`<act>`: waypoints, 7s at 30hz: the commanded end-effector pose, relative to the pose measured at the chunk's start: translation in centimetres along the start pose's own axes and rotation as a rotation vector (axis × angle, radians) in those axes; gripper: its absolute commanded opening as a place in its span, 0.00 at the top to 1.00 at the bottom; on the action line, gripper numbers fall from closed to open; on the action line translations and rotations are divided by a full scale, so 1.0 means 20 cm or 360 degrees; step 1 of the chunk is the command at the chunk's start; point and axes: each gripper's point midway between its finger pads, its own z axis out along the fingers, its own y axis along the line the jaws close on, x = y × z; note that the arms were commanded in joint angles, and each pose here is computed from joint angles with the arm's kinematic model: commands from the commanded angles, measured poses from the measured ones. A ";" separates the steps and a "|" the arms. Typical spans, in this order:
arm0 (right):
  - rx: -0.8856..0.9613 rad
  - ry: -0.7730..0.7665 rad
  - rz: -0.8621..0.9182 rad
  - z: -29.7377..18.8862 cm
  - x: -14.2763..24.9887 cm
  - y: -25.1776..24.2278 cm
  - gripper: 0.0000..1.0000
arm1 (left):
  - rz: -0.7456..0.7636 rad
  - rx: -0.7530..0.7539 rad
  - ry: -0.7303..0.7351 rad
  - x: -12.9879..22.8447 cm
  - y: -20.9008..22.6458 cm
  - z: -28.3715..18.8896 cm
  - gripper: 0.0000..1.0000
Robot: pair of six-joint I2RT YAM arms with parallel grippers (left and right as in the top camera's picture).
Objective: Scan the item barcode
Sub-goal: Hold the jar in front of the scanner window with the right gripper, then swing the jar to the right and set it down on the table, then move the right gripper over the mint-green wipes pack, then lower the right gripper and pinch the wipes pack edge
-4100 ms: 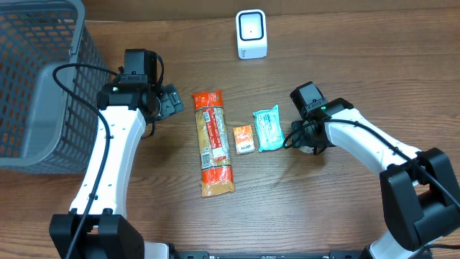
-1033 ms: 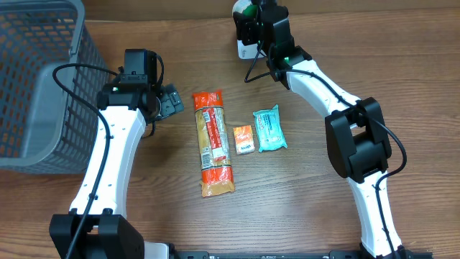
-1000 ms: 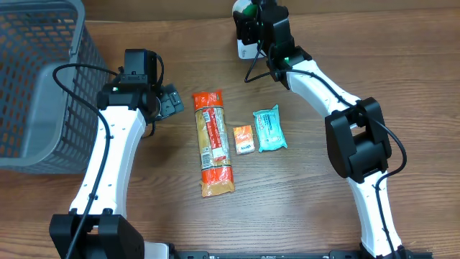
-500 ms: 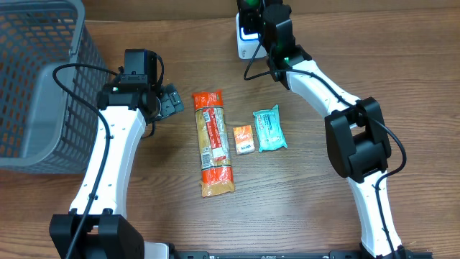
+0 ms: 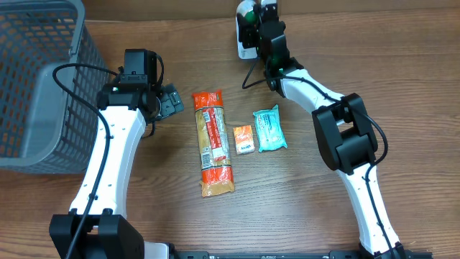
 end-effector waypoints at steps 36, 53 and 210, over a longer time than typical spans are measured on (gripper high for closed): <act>0.0046 -0.0142 -0.0018 -0.31 -0.80 0.00 0.80 | 0.0018 -0.0020 -0.0006 -0.01 0.01 0.01 0.00; 0.0735 0.1565 0.0082 -1.34 -0.14 -0.79 0.84 | 0.0018 -0.0020 -0.0006 -0.01 0.01 0.01 0.00; -0.0054 0.1806 -0.0134 -1.56 0.66 -0.11 0.96 | 0.0018 -0.0020 -0.0006 -0.01 0.01 0.01 0.00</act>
